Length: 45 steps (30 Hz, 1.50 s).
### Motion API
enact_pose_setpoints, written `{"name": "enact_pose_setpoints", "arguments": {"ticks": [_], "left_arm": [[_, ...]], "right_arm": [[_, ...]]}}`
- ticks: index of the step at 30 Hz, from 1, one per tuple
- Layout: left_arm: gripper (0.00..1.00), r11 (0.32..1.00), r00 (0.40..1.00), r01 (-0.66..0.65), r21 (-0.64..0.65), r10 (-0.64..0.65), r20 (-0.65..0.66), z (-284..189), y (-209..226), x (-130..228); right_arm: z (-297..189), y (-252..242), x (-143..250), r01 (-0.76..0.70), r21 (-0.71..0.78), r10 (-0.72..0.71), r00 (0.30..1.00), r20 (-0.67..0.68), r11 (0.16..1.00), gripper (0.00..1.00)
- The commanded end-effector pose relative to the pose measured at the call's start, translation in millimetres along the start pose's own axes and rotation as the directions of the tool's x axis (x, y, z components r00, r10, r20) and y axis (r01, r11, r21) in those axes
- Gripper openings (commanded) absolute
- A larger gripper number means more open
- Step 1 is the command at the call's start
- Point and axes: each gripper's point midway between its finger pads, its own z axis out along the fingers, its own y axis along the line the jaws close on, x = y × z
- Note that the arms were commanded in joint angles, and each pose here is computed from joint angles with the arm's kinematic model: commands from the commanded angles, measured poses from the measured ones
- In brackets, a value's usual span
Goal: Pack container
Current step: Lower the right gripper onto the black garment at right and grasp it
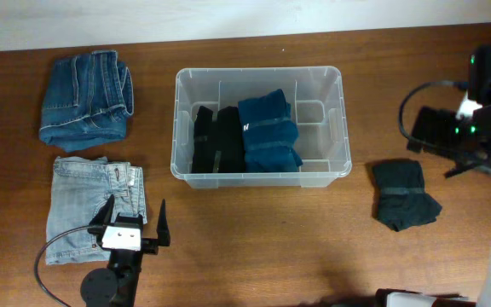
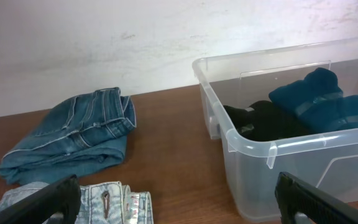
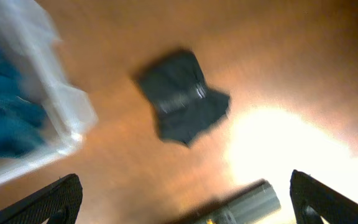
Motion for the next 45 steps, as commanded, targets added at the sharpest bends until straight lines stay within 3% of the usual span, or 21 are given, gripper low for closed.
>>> {"name": "enact_pose_setpoints", "arguments": {"ticks": [1, 13, 18, 25, 30, 32, 35, 45], "left_arm": [[0.99, 1.0, 1.0, -0.016, -0.01, 0.016, -0.001, 0, 2, 1], [0.99, 1.0, 1.0, -0.016, -0.01, 0.016, -0.001, 0, 2, 1], [0.99, 1.0, 1.0, -0.016, -0.01, 0.016, -0.001, 0, 2, 1], [0.99, 1.0, 1.0, -0.016, -0.01, 0.016, -0.001, 0, 2, 1], [0.99, 1.0, 1.0, -0.016, -0.01, 0.016, -0.001, 0, 2, 1], [0.99, 1.0, 1.0, -0.016, -0.01, 0.016, -0.001, 0, 2, 1], [0.99, 1.0, 1.0, -0.016, -0.01, 0.016, -0.001, 0, 2, 1], [1.0, 1.0, 1.0, -0.016, -0.009, 0.016, -0.001, 0, 2, 1]], "right_arm": [[31, -11, 19, 0.029, 0.055, -0.023, 0.993, -0.113, 0.998, 0.99], [130, 0, 45, -0.013, 0.088, 0.032, 0.976, -0.216, 0.996, 0.98], [155, 3, 57, -0.01, 0.085, 0.03, 0.972, -0.234, 0.996, 0.74], [184, 3, 65, -0.078, 0.033, 0.083, 0.966, -0.244, 0.996, 0.8], [198, 2, 70, -0.002, 0.018, 0.007, 0.969, -0.247, 1.0, 0.81], [203, -1, 73, 0.008, 0.038, 0.002, 0.966, -0.257, 0.999, 0.81], [214, -5, 74, 0.023, 0.076, -0.001, 0.96, -0.279, 0.997, 0.91], [253, -18, 88, 0.096, 0.181, -0.016, 0.916, -0.402, 0.979, 0.92]]}}
